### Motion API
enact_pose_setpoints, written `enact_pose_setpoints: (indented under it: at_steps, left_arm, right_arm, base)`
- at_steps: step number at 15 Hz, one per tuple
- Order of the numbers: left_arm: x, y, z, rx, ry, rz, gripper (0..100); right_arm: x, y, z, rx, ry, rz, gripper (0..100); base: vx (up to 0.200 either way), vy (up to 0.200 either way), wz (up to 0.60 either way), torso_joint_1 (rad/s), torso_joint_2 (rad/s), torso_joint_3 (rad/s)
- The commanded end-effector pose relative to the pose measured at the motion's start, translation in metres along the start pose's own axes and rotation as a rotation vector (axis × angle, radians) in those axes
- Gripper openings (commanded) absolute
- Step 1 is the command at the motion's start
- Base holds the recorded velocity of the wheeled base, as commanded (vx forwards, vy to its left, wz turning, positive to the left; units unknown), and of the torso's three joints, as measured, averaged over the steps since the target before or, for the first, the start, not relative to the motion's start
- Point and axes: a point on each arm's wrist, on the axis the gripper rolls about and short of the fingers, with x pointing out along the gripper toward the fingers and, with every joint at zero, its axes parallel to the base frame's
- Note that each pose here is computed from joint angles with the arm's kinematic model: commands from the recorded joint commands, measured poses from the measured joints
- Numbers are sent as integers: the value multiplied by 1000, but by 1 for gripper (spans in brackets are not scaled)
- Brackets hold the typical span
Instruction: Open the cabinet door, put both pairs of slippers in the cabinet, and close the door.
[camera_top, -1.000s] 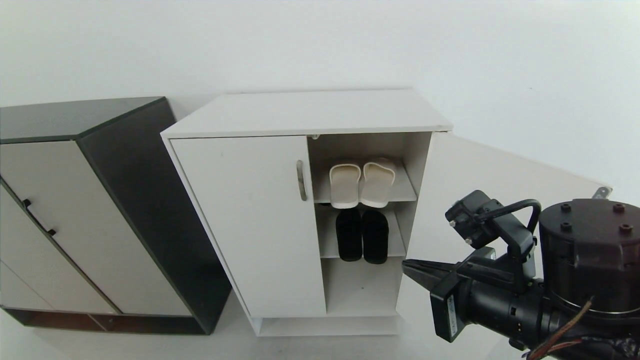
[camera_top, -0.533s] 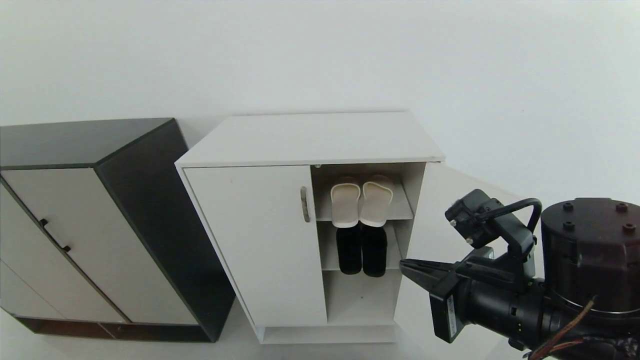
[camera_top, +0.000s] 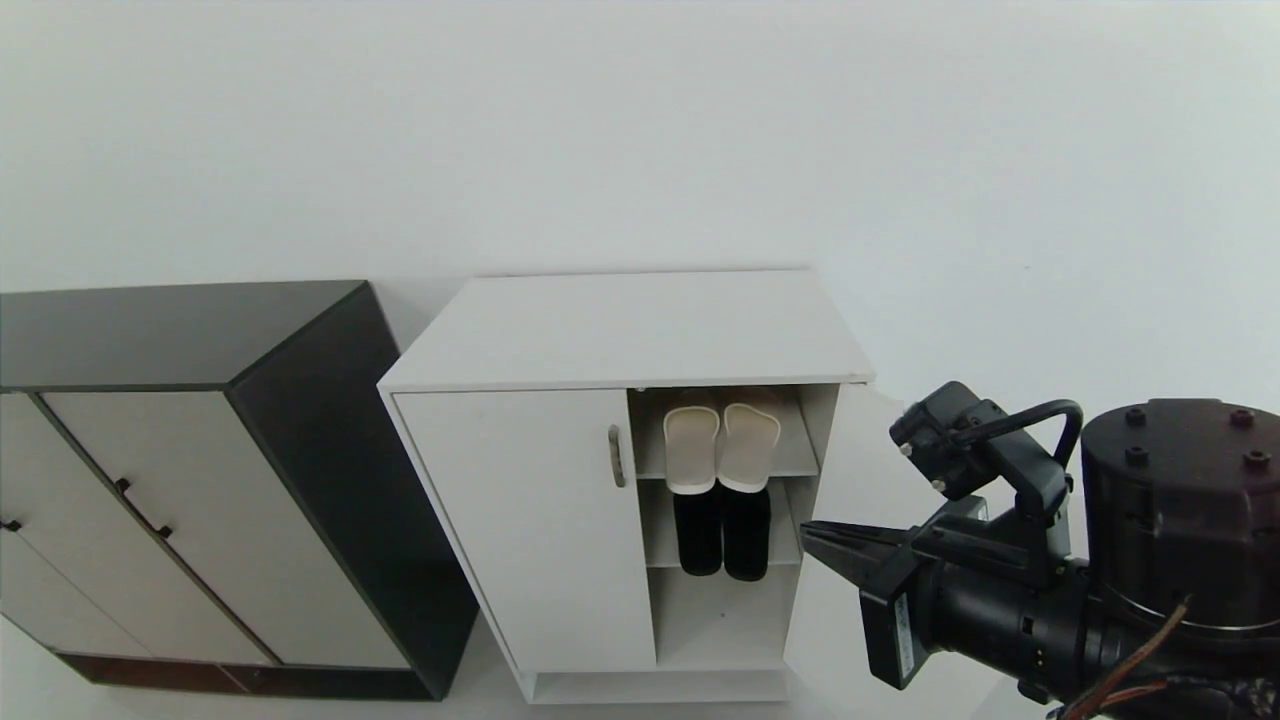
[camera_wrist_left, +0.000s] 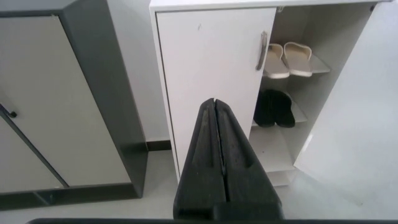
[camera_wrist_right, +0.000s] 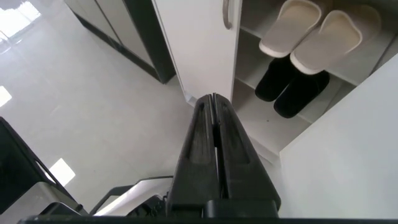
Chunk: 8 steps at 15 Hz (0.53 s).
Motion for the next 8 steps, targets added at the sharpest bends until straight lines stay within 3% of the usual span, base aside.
enact_pose_setpoints:
  at_steps: [1, 5, 8]
  left_arm:
    - [0, 0, 0, 0, -1, 0, 0]
    - [0, 0, 0, 0, 1, 0, 0]
    - [0, 0, 0, 0, -1, 0, 0]
  right_arm:
    - [0, 0, 0, 0, -1, 0, 0]
    - [0, 0, -3, -3, 10, 0, 0]
    - [-1, -1, -4, -4, 13, -2, 0]
  base:
    - [0, 0, 0, 251, -579, -325]
    - [0, 0, 0, 235, -531, -290]
    - [0, 0, 0, 29, -67, -37]
